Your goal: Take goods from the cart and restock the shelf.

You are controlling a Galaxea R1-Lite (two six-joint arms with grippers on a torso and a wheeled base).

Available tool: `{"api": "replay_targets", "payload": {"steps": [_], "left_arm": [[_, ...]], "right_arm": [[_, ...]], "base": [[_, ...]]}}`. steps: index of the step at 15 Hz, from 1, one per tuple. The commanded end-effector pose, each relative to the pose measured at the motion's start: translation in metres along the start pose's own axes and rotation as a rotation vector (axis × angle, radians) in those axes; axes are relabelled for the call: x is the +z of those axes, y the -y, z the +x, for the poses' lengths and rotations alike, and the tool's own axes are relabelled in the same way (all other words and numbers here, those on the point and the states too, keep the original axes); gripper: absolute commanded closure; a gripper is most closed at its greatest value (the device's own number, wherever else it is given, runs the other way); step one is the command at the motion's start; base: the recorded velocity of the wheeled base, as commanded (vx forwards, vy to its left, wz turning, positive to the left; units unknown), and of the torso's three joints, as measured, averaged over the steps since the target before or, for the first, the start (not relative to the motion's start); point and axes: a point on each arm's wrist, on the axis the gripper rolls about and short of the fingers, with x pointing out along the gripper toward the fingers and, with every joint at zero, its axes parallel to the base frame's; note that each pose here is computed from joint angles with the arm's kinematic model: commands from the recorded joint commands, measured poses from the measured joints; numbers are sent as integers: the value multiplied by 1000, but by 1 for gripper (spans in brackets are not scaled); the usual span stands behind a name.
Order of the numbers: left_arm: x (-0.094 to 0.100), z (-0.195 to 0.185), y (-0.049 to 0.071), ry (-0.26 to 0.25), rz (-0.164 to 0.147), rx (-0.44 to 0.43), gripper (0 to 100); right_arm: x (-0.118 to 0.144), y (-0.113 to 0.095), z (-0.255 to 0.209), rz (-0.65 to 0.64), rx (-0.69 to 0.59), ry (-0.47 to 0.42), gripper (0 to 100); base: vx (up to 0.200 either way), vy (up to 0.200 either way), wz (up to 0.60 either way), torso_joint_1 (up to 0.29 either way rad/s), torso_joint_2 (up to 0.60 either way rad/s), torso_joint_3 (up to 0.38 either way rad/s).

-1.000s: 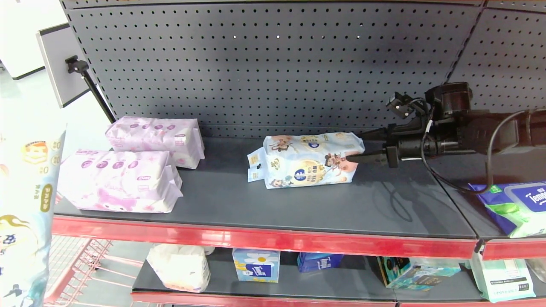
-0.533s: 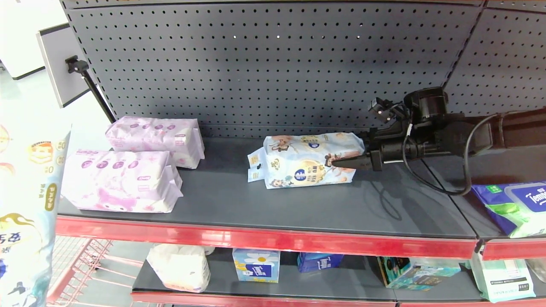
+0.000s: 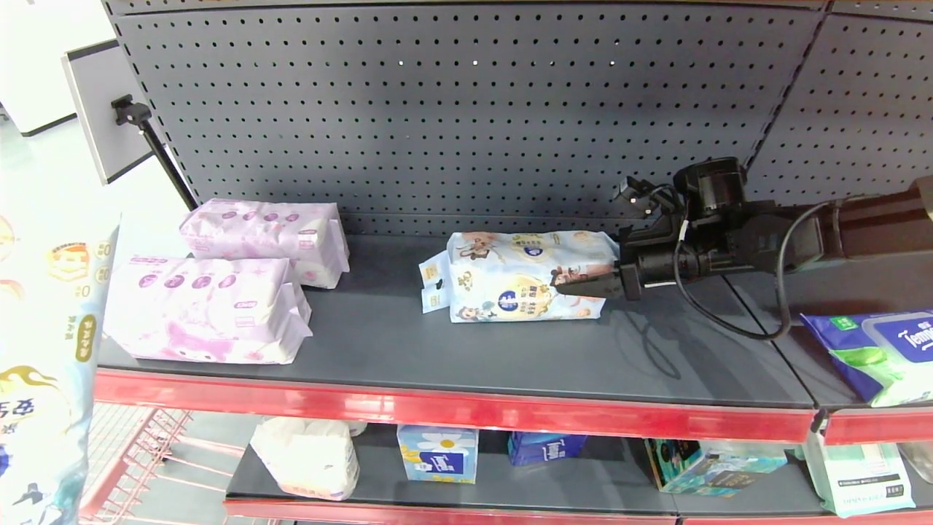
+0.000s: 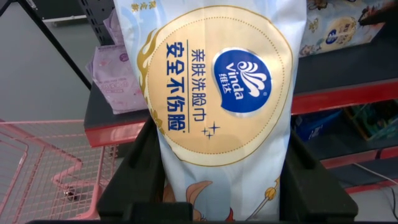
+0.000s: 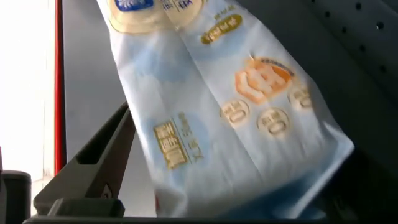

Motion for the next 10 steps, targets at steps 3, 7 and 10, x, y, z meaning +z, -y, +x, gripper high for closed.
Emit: {"api": "replay_targets", "payload": {"steps": [3,7,10], "left_arm": [[0,0,0,-1,-1,2,100],[-1,0,0,-3,-1,2,100],[-1,0,0,-4,0,1,100]], "right_arm": [[-1,-1,0,1,2,-2,100],[4,-8,-7,-14,0,3,100],[9,-26,-14,-20,16,4,100]], "base": [[0,0,0,0,0,0],[0,0,0,0,0,0],[0,0,0,0,0,0]]}}
